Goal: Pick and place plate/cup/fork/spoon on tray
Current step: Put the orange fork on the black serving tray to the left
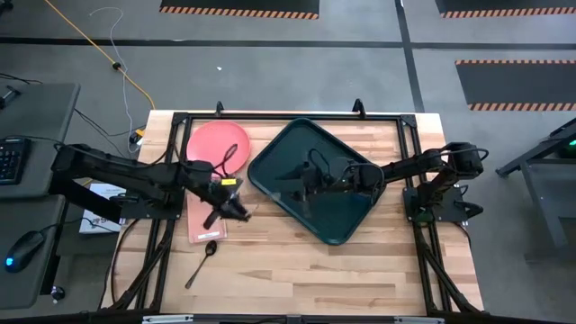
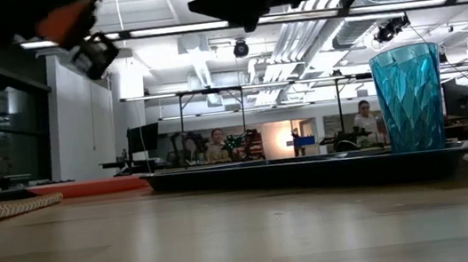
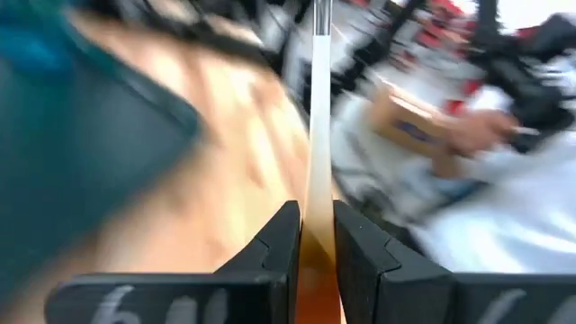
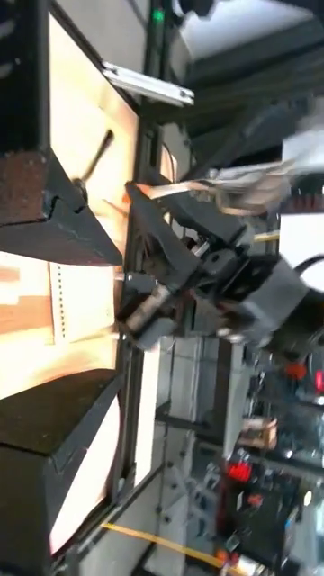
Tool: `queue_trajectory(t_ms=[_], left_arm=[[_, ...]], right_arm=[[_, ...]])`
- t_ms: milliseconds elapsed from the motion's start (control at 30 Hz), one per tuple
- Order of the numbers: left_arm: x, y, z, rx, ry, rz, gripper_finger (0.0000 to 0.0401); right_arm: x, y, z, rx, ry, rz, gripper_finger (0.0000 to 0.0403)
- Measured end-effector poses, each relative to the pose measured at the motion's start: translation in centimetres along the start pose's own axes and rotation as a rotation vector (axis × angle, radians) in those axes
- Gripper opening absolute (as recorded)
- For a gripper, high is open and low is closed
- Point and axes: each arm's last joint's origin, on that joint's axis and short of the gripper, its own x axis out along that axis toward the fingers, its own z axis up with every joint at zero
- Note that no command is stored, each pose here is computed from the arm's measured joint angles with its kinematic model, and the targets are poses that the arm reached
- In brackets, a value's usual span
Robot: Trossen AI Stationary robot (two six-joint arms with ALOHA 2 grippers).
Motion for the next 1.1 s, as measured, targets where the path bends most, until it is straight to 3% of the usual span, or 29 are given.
queue_trajectory(t_ms=[167,333,467,800,1100], left_arm=[[0.0,-0.5,-0.5,-0.164,0.096,-0.143,0.0038],[-0.1,-0.2,-0.1,-0.293,0.083,-0.157,0.0038],[0.0,0.3,0.1,-0.395,0.079,-0.157,0.0038],[1.3,1.8,-0.2,-0.466,0.114,-0.160,0.0038],[1.0,2.0,0.3,-0.423,0.074,-0.171,0.0038]], right_arm=[[0.0,0.3,0.0,-0.083,-0.010,0.080,0.0190],[0.0,1.3,0.1,-0.174,-0.035,0.179,0.0190],[0.0,1.8,0.6,-0.241,-0.081,0.149,0.0190],[-0.1,2.0,0.8,-0.297,-0.112,0.171,0.0190],[0.0,2.2,0.4,-0.319,-0.070,0.172,0.0190]])
